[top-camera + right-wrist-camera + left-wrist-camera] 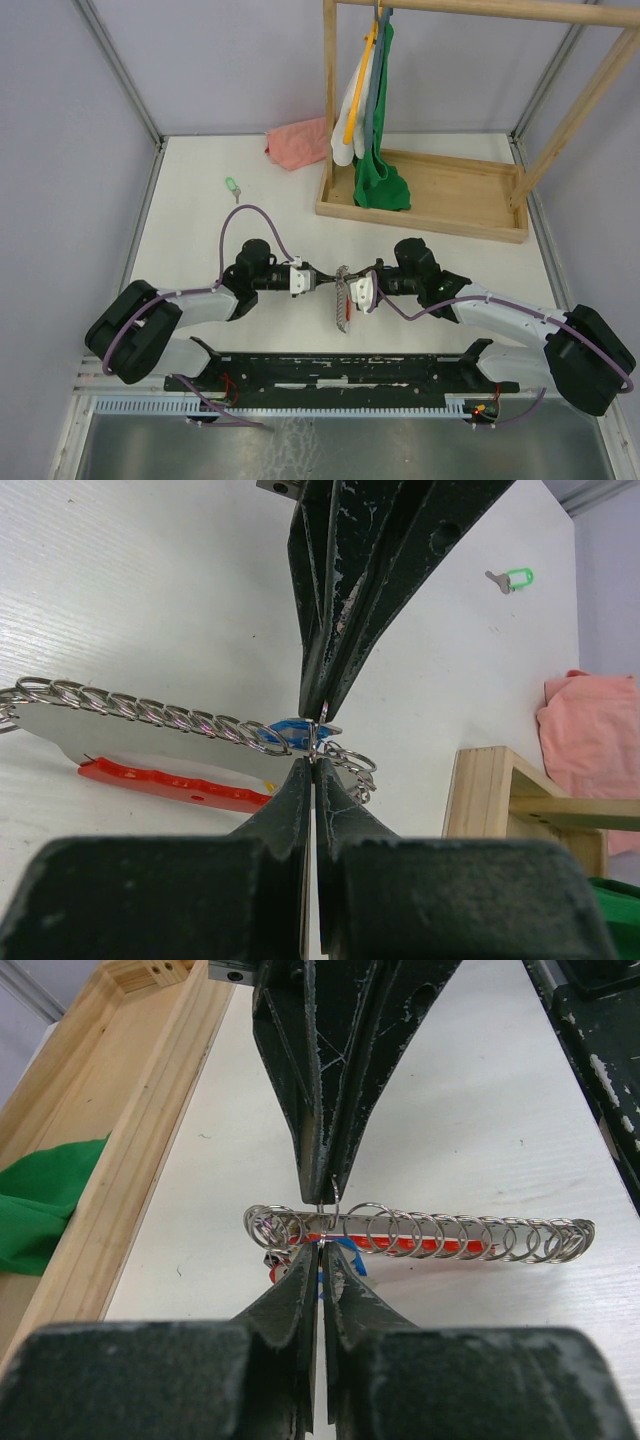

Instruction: Put the keys on the keyring

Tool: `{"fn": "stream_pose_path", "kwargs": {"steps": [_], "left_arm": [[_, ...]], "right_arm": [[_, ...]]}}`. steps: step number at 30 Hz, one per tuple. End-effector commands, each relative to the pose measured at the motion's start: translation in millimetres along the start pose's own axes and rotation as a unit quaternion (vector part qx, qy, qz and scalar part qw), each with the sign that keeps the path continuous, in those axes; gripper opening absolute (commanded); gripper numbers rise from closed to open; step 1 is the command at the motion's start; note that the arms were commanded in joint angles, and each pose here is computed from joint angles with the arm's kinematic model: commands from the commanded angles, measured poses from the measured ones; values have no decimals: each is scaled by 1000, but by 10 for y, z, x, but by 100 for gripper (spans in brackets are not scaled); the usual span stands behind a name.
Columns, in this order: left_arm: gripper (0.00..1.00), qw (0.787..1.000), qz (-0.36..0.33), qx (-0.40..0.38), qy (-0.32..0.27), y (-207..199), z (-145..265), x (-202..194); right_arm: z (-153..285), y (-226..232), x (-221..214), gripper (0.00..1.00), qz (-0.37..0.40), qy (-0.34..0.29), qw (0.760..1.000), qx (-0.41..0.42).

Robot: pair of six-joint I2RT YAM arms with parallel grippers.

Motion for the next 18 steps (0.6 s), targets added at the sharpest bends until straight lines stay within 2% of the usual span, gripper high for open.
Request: {"fn": "stream_pose_path", "kwargs": {"steps": [1,18], "left_arm": [[3,999,-36,-1,-20,104,-19,126],[3,997,-63,39,-35,16,51,210]], "right_arm": [[22,-207,132,1,24,-22,999,-30],[-47,-230,30,1,-14,0,1000,-26]]}}
Point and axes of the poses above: each gripper's point midway between its finger pads, its own z axis back along the fingers, its own y axis along the line the jaws close on, x = y × z, the point moved 8 cm from there along z, back along the fingers, and after that the axes turned 7 degrees about z, right-handed, at the moved point
